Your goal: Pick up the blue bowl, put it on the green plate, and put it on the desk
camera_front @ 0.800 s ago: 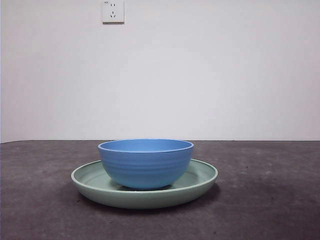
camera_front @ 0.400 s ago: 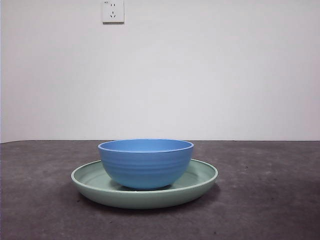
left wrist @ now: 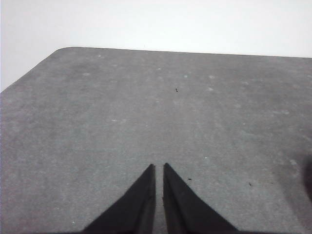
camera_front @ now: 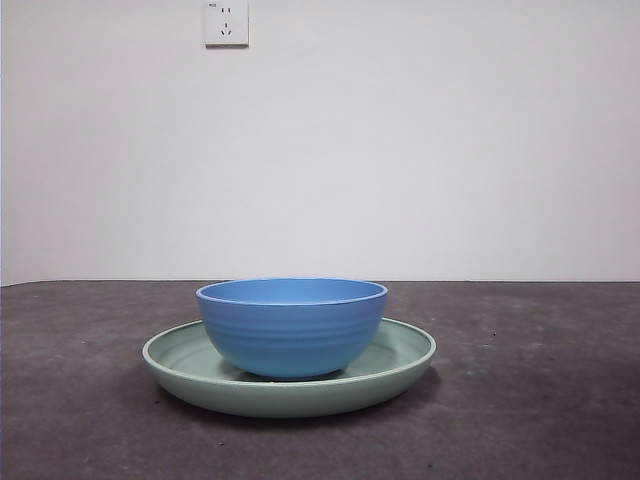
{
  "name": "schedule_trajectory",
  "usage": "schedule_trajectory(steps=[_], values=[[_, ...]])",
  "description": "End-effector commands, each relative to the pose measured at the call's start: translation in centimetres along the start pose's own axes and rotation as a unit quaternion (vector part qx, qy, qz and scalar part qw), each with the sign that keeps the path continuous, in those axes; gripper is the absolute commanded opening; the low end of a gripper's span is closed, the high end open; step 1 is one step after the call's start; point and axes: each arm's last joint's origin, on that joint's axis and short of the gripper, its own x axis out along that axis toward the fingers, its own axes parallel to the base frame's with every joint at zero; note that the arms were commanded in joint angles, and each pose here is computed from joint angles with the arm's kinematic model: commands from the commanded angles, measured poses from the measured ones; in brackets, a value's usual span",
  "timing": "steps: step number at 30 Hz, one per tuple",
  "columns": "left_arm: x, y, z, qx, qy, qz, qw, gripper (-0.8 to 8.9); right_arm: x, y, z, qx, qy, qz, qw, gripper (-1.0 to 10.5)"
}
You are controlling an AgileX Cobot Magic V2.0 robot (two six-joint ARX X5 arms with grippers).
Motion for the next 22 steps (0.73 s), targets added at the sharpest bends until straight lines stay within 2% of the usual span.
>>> schedule_trajectory(steps=[1, 22], values=[[0.20, 0.06, -0.70, 0.005, 0.012, 0.003, 1.000, 0.27, 0.07, -0.03, -0.22, -0.009, 0.001, -0.004, 1.000, 0.4], [0.19, 0.05, -0.69, 0.005, 0.011, 0.003, 1.000, 0.27, 0.06, -0.03, -0.10, -0.008, -0.005, -0.004, 1.000, 0.4]])
